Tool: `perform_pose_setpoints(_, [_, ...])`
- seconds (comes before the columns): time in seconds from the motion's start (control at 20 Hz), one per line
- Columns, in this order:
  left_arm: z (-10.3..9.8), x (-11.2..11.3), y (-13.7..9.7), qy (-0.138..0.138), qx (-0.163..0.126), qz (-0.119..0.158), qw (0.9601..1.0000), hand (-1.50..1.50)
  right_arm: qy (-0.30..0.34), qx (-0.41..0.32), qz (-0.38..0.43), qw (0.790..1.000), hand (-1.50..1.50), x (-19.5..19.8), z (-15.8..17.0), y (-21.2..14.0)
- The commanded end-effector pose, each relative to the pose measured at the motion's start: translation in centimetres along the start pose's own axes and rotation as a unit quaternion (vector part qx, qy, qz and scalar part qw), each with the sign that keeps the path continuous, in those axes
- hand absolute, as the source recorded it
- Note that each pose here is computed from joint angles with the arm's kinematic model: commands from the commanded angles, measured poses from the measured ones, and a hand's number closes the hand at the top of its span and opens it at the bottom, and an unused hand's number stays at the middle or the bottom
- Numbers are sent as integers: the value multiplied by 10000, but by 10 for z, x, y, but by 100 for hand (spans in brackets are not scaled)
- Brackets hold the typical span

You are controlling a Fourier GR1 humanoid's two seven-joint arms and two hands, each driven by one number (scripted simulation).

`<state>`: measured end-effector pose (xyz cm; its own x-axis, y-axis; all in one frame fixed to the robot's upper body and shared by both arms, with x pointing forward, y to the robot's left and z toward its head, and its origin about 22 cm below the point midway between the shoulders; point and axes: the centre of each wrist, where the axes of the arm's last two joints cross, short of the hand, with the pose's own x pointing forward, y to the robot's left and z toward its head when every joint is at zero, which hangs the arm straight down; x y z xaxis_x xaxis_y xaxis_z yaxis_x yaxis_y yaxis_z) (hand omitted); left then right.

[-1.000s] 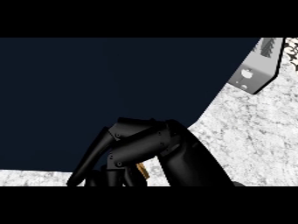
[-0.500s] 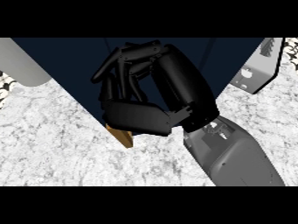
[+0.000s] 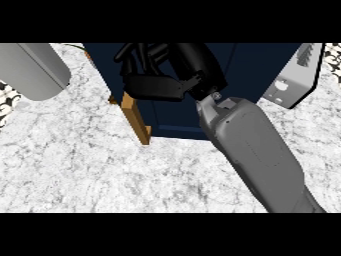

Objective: Pick up the bottled water, place it into the cabinet and close the cabinet

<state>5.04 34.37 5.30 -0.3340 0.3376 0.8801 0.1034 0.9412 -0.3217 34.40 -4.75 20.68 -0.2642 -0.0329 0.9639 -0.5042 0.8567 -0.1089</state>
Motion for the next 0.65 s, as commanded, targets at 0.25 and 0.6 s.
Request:
perform_pose_setpoints(0.25, [-10, -6, -1, -33, -102, 85, 9999, 150, 492, -654, 211, 9964, 150, -31, -25, -44])
perform_pose_setpoints(0.6, [-19, -1, 5, 14, -233, 20, 9997, 150, 514, -697, 266, 9959, 150, -55, -20, -49])
